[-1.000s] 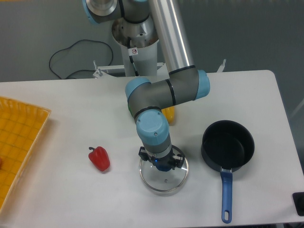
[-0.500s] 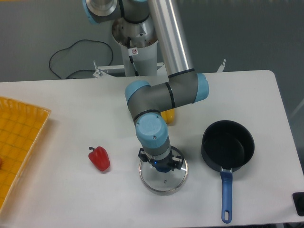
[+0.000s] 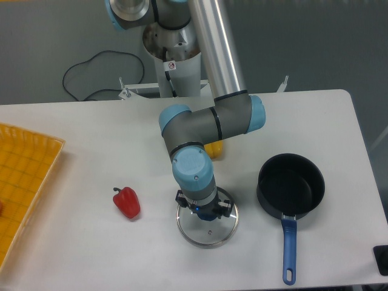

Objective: Place the lid on the table

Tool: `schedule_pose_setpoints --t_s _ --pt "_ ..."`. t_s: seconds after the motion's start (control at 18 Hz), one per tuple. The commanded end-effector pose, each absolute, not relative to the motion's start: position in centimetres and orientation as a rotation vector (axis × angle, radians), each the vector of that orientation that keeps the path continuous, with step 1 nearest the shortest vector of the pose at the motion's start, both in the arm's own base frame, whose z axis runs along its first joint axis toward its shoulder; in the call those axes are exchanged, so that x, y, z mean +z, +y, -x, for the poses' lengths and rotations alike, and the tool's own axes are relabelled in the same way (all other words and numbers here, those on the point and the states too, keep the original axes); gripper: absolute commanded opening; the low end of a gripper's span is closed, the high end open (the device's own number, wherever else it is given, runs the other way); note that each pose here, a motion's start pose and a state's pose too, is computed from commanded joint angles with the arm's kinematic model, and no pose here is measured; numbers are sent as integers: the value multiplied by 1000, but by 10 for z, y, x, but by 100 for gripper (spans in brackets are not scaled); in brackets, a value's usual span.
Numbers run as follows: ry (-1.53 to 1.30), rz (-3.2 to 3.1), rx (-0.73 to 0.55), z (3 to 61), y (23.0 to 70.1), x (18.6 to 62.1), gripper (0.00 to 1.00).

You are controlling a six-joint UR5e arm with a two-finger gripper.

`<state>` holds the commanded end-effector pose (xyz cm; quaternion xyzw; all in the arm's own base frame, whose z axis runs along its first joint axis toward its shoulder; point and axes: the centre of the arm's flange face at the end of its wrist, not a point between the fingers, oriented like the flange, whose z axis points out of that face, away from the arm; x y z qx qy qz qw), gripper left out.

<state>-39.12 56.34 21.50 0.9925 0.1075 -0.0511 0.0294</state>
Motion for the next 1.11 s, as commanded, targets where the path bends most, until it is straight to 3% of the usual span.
schedule_pose_setpoints --t_s 0.56,0.78,0.89,1.11 --pt "331 -3059 -155 391 564 212 68" --pt "329 -3058 -153 390 564 211 73" --pt "326 -3059 -155 390 564 212 85" --pt "328 -3057 -155 391 563 211 91"
